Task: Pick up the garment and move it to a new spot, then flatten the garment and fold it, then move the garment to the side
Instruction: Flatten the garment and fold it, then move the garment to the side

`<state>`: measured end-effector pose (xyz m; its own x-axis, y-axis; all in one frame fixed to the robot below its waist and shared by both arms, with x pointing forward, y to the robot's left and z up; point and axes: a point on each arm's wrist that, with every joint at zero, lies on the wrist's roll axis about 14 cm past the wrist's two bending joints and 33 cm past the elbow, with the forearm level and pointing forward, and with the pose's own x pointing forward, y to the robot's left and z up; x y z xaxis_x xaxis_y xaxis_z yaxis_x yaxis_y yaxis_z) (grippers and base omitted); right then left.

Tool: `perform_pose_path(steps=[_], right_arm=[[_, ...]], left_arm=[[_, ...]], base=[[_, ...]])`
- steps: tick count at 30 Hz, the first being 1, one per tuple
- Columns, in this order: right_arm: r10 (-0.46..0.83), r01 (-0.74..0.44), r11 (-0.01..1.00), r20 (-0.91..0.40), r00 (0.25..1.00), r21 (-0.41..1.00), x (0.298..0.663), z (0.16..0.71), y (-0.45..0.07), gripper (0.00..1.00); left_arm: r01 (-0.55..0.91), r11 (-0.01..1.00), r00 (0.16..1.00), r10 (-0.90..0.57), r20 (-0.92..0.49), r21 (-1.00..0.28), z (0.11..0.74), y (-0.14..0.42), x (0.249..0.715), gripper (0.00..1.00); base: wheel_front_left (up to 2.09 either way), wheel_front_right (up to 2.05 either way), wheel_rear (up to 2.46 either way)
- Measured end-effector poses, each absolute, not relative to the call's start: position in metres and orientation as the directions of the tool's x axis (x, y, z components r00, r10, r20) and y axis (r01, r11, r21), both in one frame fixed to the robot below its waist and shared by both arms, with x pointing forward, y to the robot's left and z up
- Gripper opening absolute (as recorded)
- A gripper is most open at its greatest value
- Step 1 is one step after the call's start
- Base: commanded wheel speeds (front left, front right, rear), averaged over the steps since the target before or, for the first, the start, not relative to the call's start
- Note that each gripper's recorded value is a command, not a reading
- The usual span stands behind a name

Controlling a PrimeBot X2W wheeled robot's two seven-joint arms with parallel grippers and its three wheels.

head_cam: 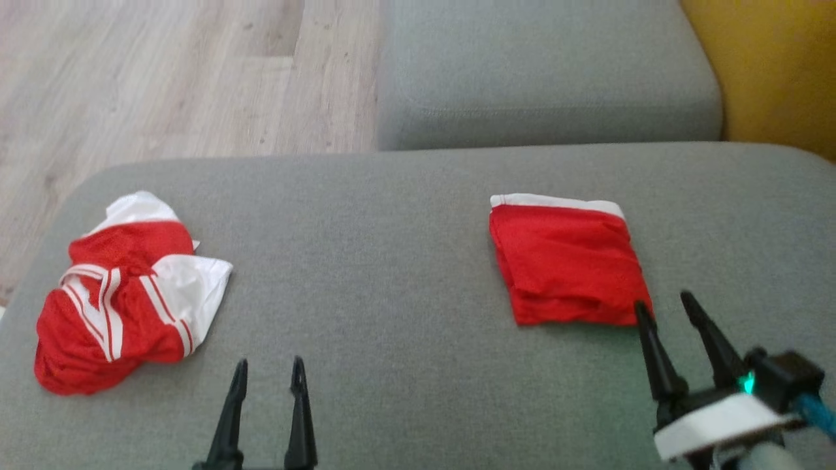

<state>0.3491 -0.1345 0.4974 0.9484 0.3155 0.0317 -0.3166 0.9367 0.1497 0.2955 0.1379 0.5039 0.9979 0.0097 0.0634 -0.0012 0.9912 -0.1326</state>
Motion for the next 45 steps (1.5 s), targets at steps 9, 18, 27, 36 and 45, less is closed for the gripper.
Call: perform_pose_path(steps=[9,18,27,36,45], right_arm=[[0.256,-0.255,0.957,0.011,0.967,0.139,0.324,0.485,-0.142,1.0],[0.236,-0.235,0.96,0.009,0.972,0.152,0.32,0.483,-0.143,1.0],[0.224,-0.224,0.962,0.016,0.974,0.154,0.319,0.485,-0.146,1.0],[0.221,-0.222,0.962,0.021,0.975,0.159,0.318,0.486,-0.145,1.0],[0.225,-0.224,0.961,0.009,0.974,0.161,0.318,0.483,-0.144,1.0]], left_arm=[[0.014,0.993,0.999,-0.009,0.043,-0.12,0.495,0.138,0.284,1.0],[0.021,0.993,0.999,-0.016,0.041,-0.116,0.493,0.14,0.285,1.0],[0.026,0.994,0.999,-0.021,0.049,-0.11,0.495,0.139,0.286,1.0],[0.033,0.994,0.998,-0.027,0.059,-0.103,0.497,0.139,0.286,1.0],[0.027,0.994,0.999,-0.022,0.05,-0.102,0.495,0.14,0.285,1.0]], base=[[0.0,0.0,0.0],[0.0,0.0,0.0],[0.0,0.0,0.0],[0.0,0.0,0.0],[0.0,0.0,0.0]])
